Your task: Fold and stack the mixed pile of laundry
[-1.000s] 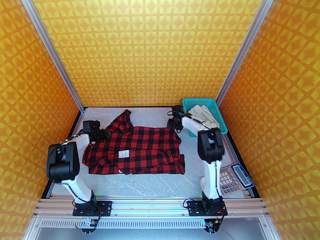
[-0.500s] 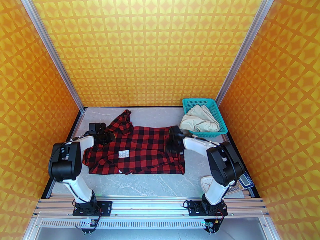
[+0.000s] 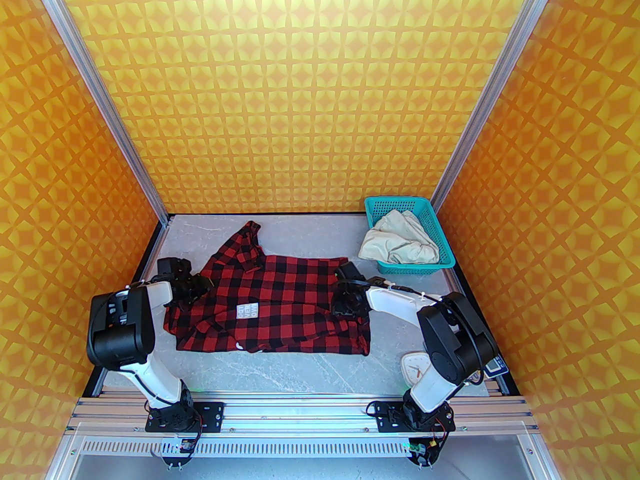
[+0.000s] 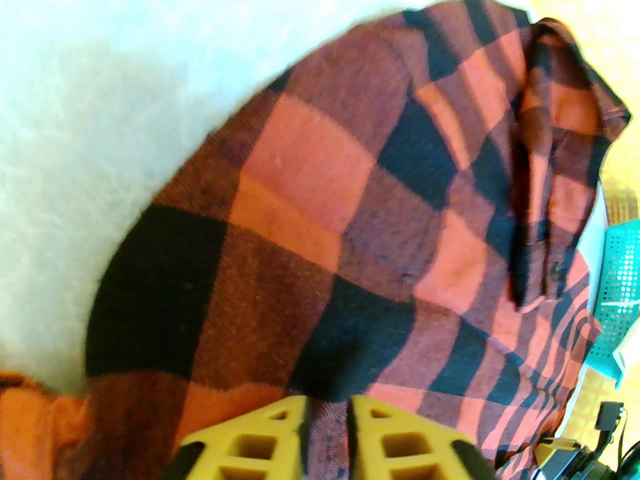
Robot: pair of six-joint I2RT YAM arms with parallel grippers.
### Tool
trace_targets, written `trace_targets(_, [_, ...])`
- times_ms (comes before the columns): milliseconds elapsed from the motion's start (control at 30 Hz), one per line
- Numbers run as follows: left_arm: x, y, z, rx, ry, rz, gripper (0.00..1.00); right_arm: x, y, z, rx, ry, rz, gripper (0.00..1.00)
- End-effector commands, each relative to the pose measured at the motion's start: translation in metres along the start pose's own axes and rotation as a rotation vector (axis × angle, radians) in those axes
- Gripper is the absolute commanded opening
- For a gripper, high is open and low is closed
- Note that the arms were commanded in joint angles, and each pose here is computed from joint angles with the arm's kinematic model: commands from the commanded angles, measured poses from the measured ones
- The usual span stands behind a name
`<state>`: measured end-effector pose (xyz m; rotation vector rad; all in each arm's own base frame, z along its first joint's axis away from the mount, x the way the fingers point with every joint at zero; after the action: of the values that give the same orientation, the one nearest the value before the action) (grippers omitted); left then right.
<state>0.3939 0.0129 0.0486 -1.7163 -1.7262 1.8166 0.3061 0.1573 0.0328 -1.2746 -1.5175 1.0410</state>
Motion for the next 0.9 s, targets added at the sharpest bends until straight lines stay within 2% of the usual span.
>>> trace_targets(0, [-0.039,-0.011,-0.016,-0.013,0.096,0.082,0.29,-0.005,-0.017,-0.029,-0.020,-0.056,0.081,0.48])
trace_targets(133, [-0.072,-0.003,-0.044,-0.001,0.213,0.098,0.35,-0.009,-0.031,-0.088,-0.117,-0.059,0.081,0.50])
trace_targets(267, [-0.080,0.024,-0.072,0.033,0.292,0.067,0.40,-0.017,-0.016,-0.134,-0.168,-0.056,0.053,0.49])
trace_targets(433, [-0.086,0.059,-0.091,0.117,0.410,0.027,0.51,-0.015,0.012,-0.160,-0.138,-0.105,0.050,0.49])
trace_targets(567, [-0.083,0.080,-0.091,0.202,0.485,-0.027,0.53,-0.008,0.034,-0.162,-0.100,-0.098,0.013,0.49])
trace_targets(633, [-0.084,0.092,-0.085,0.247,0.514,-0.038,0.51,-0.008,0.045,-0.165,-0.082,-0.086,0.016,0.49])
trace_targets(767, [-0.082,0.110,-0.077,0.286,0.488,-0.047,0.36,-0.008,0.063,-0.177,-0.072,-0.063,0.027,0.48])
trace_targets(867, [-0.068,0.117,-0.079,0.291,0.461,-0.106,0.34,-0.009,0.074,-0.188,-0.062,-0.059,0.045,0.47])
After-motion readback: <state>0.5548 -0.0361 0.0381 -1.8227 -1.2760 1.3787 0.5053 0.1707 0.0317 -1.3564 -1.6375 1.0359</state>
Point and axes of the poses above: each hand's point on the last joint's axis, 136 mm out from that joint toward the fingers, its own y axis out along the fingers, its own x axis along the line the jaws close on, z = x × y, the point moved 1 cm from there along -y, back along the fingers, and after that the axes turned 5 degrees about -y, right-handed, at the moved point
